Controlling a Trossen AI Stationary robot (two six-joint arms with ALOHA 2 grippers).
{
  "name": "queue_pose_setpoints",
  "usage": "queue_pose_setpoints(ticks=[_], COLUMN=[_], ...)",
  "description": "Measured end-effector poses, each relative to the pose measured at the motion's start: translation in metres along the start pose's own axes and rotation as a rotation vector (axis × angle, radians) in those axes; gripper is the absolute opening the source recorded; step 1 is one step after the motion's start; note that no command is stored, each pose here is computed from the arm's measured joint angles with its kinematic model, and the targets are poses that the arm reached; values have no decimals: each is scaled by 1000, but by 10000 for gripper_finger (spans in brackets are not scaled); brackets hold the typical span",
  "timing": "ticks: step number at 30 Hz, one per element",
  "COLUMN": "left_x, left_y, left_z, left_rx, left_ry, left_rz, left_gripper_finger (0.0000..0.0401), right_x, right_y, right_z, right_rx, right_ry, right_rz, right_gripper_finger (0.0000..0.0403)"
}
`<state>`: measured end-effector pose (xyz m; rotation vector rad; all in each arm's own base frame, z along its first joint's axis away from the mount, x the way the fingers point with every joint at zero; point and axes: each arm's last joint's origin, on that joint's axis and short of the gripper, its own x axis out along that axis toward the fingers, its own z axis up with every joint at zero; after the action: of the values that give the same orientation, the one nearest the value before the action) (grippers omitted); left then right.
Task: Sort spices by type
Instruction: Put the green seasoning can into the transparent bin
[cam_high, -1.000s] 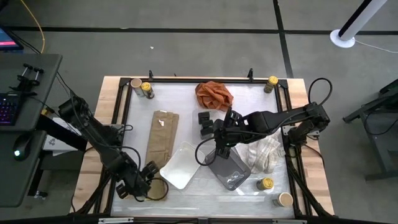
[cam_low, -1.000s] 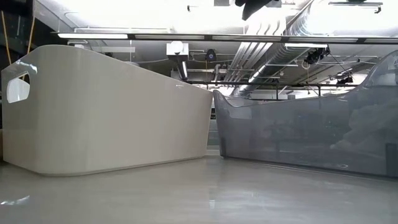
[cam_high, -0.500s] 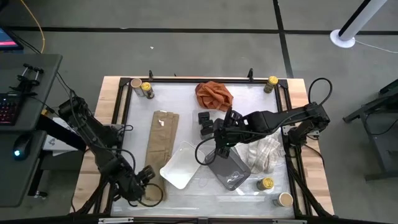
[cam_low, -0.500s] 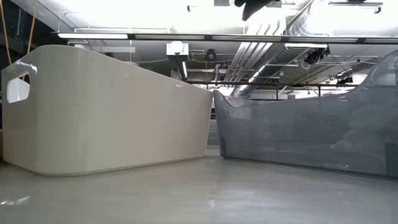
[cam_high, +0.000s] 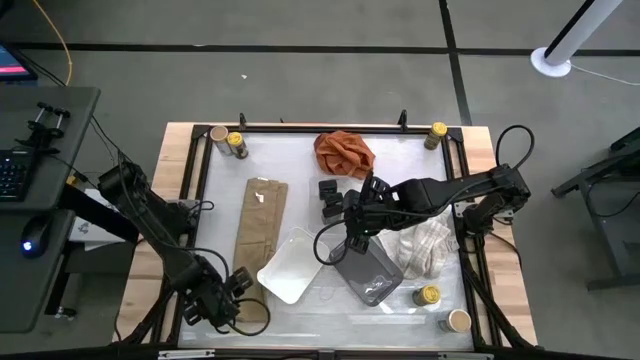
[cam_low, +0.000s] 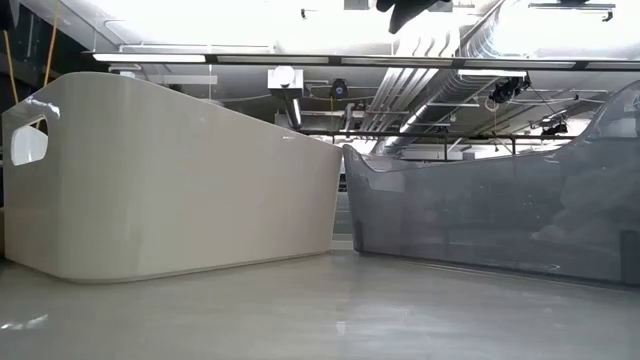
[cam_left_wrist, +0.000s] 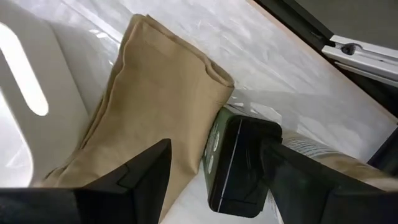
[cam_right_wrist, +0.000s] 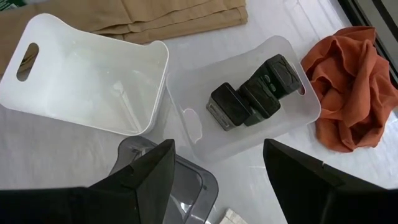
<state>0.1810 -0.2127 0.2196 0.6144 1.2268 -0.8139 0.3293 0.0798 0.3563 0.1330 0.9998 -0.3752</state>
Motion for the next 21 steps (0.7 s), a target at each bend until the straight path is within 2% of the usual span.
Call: queue_pose_setpoints(ticks=[14,21], left_x=[-3,-21], left_y=[15,15], left_z=[-2,-6], left_rx=[-7,-18], left_ry=[-2,79], left_rz=[47,45], left_gripper_finger=[236,236], right_x=[0,0], right_y=[0,0], right_z=[0,0], right_rx=[0,0], right_ry=[-1,-5], right_rz=[0,-5], right_gripper_finger=[240,240])
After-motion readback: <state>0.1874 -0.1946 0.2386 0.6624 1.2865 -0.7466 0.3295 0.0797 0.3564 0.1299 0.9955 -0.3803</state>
